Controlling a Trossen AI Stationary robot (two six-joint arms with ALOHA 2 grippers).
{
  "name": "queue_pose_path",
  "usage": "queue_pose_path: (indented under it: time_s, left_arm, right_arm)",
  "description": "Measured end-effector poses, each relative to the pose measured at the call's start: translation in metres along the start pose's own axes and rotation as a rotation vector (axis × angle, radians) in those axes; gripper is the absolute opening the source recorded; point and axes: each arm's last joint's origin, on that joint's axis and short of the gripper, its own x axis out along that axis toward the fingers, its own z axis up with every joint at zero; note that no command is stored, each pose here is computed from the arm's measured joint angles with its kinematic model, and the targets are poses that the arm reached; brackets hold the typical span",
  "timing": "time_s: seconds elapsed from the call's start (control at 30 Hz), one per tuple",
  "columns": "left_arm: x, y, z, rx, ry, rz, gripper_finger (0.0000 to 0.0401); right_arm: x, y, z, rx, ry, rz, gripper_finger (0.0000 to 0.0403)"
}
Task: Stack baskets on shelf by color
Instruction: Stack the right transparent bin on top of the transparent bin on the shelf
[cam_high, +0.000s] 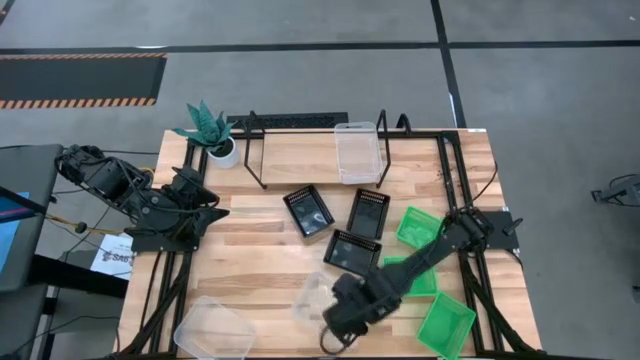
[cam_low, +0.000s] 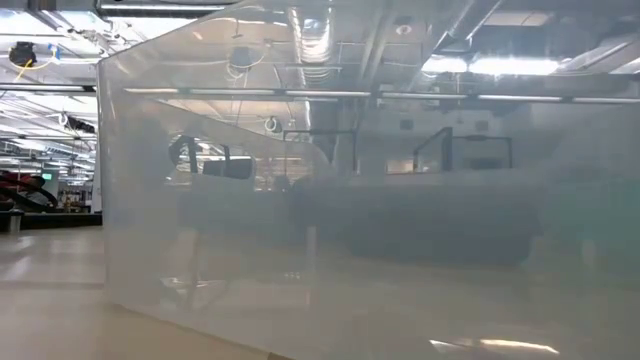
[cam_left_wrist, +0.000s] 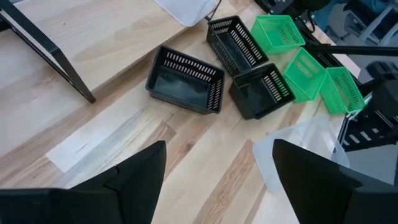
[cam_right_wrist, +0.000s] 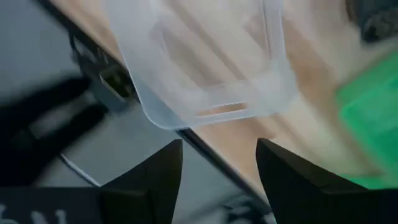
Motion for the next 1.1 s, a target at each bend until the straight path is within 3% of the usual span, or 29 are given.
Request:
queue_pose_path:
  time_s: [0.2, 0.4, 0.87, 1.1]
  left_arm:
    - [0.000, 0.000, 0.000, -0.011, 0.001, -0.001, 0.0283]
    - [0.000, 0.000, 0.000, -0.016, 0.002, -0.002, 0.0283]
    - [0.000, 0.000, -0.001, 0.008, 0.019, -0.009, 0.0283]
    - [0.000, 0.000, -0.001, 0.017, 0.031, -0.014, 0.0283]
  right_arm:
    - [0.020, 0.008, -0.033, 0.433, -0.178, 0.010, 0.0227]
    - [0.043, 0.002, -0.056, 0.673, -0.240, -0.014, 0.0228]
    - [0.080, 0.012, -0.027, 0.745, -0.221, -0.005, 0.0225]
    - [0.082, 0.011, -0.023, 0.765, -0.204, -0.017, 0.0225]
